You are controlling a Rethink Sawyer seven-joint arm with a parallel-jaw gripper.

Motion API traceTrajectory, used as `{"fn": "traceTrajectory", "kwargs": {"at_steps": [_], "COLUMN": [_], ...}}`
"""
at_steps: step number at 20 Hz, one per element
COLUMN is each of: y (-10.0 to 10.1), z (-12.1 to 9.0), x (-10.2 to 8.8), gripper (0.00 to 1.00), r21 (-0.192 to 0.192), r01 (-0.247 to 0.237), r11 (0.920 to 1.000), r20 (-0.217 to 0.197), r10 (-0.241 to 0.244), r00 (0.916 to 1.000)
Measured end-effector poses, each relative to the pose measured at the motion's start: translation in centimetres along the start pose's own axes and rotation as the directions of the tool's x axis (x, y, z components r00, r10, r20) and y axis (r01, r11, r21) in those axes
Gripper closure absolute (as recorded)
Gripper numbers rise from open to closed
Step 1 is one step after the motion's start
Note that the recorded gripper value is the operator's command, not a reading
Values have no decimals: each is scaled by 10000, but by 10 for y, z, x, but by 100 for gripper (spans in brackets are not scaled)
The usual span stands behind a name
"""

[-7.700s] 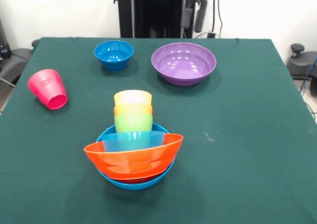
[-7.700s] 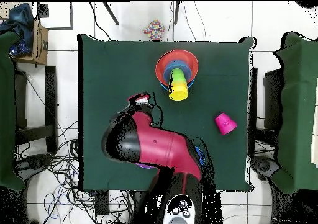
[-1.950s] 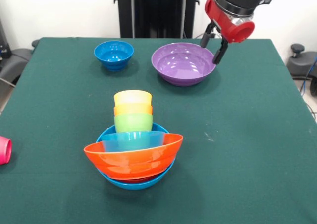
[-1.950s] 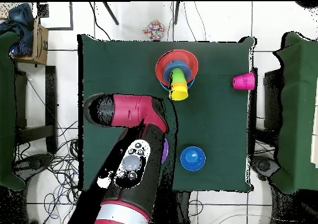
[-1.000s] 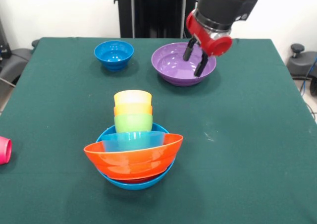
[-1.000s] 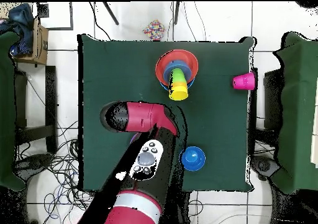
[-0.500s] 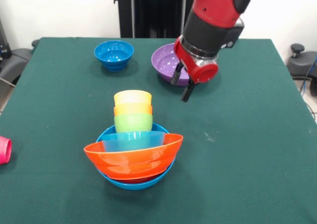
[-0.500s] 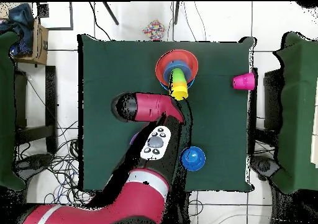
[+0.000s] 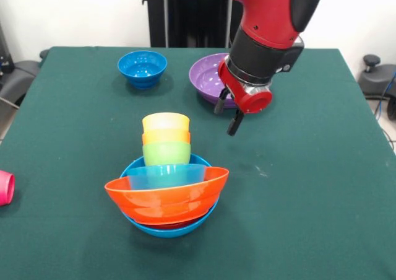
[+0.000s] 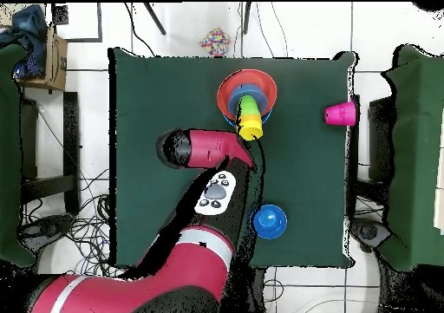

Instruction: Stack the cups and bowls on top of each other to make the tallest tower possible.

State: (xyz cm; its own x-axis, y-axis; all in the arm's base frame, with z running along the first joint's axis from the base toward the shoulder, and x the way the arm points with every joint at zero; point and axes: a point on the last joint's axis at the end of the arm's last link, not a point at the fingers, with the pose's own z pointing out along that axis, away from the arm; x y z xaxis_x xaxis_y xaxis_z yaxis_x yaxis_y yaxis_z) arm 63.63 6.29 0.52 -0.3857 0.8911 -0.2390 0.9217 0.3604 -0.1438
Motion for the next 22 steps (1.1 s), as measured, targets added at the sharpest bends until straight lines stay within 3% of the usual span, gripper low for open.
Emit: {"fn": "traceTrajectory", "kwargs": {"at_steps": [3,7,9,14,18,22], "y": [-4,-16,-25,-34,-35,-32], "z": [0,-10,-26,-58,-80,-95], "x": [1,-1,-7,-18,-24,-28], "gripper": [0,0,0,0,0,0], "r21": [93,552,947,1427,1526,1324], "r01": [-14,-148,-306,-542,-644,-762], "r11": [10000,9984,9950,9883,9862,9883], "r20": [-48,-322,-584,-960,-1101,-1115], "r10": [15,166,363,683,817,913], "r00": [10000,9993,9976,9930,9905,9896]}}
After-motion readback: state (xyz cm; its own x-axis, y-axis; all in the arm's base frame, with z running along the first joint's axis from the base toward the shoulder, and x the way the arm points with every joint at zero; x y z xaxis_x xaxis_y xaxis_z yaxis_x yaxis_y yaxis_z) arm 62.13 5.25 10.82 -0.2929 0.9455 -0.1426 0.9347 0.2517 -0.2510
